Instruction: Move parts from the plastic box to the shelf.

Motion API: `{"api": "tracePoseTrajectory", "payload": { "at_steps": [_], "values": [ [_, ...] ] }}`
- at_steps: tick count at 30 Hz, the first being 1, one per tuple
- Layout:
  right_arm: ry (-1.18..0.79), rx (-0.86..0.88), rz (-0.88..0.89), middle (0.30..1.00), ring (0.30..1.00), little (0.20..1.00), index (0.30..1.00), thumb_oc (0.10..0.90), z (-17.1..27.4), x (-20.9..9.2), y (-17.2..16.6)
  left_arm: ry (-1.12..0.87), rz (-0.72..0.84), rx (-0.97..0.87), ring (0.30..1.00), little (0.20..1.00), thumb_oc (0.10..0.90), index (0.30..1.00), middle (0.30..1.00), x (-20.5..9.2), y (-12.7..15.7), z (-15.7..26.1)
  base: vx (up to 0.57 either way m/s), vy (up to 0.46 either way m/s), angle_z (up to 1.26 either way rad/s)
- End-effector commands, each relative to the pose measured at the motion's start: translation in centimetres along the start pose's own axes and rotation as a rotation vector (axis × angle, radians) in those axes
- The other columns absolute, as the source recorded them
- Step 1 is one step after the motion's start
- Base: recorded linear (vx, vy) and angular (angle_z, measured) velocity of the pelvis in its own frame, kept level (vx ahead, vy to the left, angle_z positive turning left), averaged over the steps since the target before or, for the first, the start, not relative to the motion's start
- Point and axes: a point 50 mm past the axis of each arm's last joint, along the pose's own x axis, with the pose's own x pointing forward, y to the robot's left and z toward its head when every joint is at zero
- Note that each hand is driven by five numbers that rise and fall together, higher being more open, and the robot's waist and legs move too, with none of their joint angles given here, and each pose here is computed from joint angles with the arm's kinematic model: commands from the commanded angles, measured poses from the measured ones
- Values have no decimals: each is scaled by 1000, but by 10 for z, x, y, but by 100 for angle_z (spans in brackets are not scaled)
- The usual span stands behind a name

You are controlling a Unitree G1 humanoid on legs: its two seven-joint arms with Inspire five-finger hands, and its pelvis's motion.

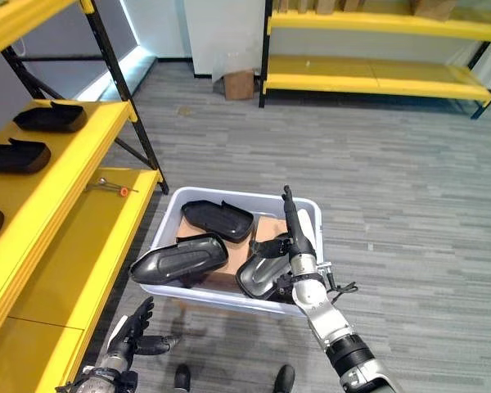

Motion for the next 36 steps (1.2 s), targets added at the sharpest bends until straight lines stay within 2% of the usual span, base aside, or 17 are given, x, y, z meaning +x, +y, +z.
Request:
{"api": "tracePoseTrajectory", "payload": {
  "at_steps": [1, 11, 18, 23, 31, 36],
  "values": [
    [-288, 147, -69, 1000, 1000, 1000, 1000, 900, 76, 34, -6, -179, 10, 52, 1000, 1000, 900, 1000, 1000, 10, 18, 42, -85, 73, 1],
    [-175, 302, -135, 1000, 1000, 1000, 1000, 900, 74, 59, -4, -226, -22, 45, 1000, 1000, 900, 1000, 1000, 17, 9, 57, -66, 54, 1],
    [-147, 337, -253, 1000, 1000, 1000, 1000, 900, 82, 79, -26, -247, -45, 38, 1000, 1000, 900, 1000, 1000, 22, 0, 64, -29, 23, 5],
    [-173, 330, -341, 1000, 1000, 1000, 1000, 900, 86, 79, -39, -245, -38, 40, 1000, 1000, 900, 1000, 1000, 23, -4, 65, -7, 6, 9],
    [-139, 324, -376, 1000, 1000, 1000, 1000, 900, 82, 82, -42, -260, -22, 42, 1000, 1000, 900, 1000, 1000, 25, -3, 68, 0, 0, 0],
    [-24, 424, -393, 1000, 1000, 1000, 1000, 900, 66, 89, -40, -260, -20, 45, 1000, 1000, 900, 1000, 1000, 27, -5, 70, 0, 0, 0]
  ]
}}
